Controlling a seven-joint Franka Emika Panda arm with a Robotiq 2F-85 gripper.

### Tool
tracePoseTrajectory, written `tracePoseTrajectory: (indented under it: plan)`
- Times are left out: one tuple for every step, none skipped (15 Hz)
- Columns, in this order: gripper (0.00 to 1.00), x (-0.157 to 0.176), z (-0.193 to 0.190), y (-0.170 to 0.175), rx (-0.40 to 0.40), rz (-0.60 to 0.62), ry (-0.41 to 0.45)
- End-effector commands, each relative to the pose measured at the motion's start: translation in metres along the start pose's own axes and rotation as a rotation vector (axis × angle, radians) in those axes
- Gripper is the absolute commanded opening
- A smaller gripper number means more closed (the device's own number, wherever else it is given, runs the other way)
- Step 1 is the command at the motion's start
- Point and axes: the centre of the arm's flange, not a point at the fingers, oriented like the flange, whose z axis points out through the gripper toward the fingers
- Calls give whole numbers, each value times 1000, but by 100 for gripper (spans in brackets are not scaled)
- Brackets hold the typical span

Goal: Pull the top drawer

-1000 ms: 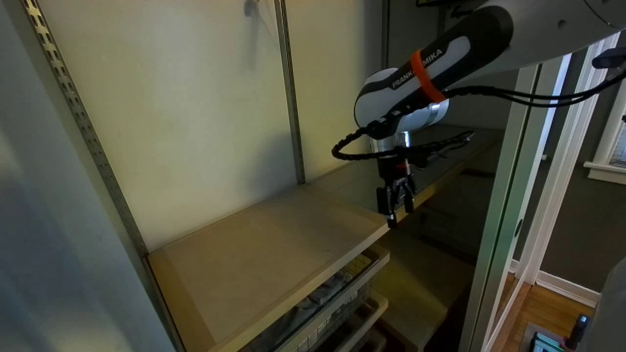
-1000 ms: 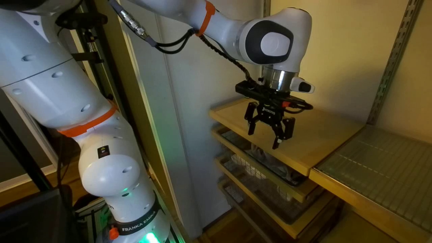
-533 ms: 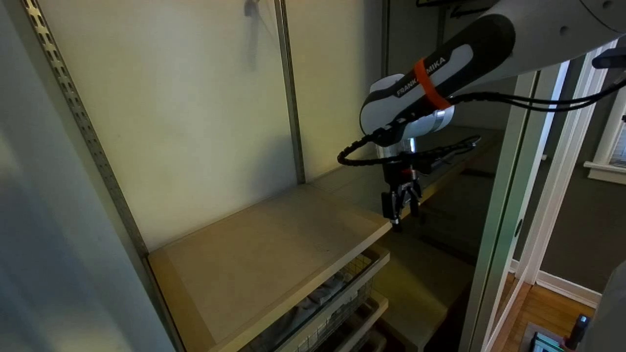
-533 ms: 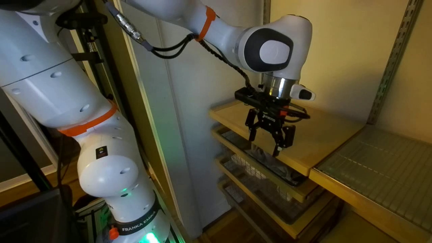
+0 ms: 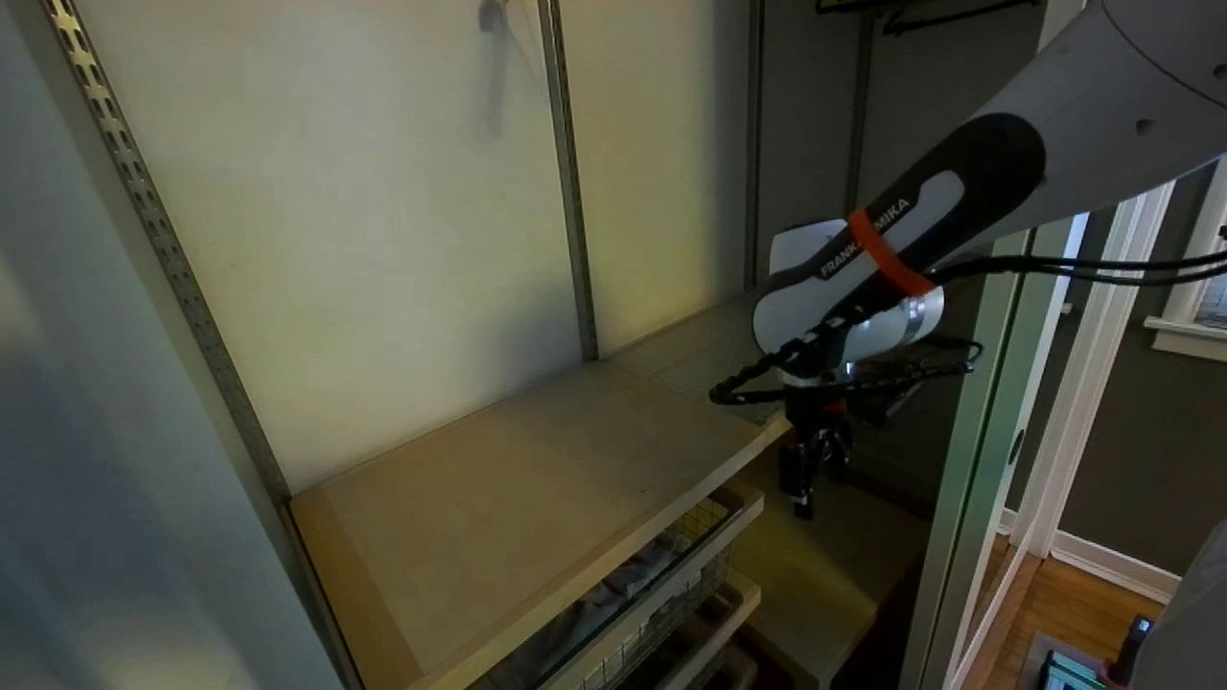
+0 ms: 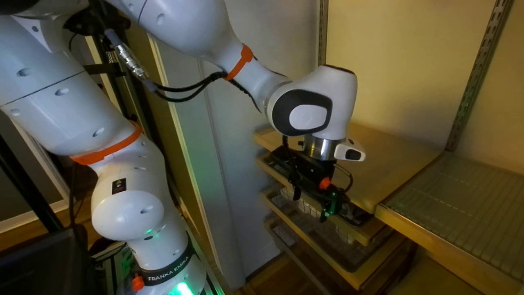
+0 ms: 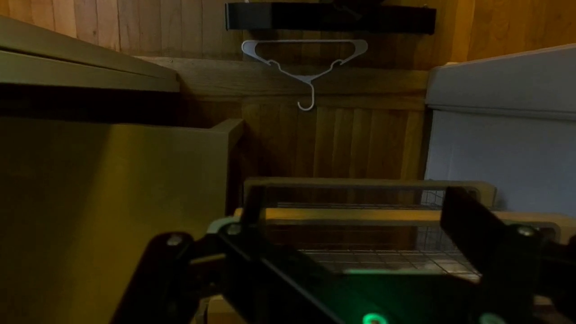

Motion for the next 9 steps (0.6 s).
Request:
tracePoseTrajectory:
  plan:
    - [100,-29,31,-26,-29,-137,116]
    - [100,-32,39,-31,-42,-172,157]
    - [100,-31,41,-35,-61,-202,201]
    - [100,-25,39,-37,-80,-230,250]
    - [100,-20,36,-38,-103,-253,298]
    - [100,-14,35,-40,-117,-261,335]
    - [100,-10,36,-42,-126,-263,361]
    - [100,-7,37,-43,-124,-256,356]
    - [100,-10,42,-45,-124,-238,329]
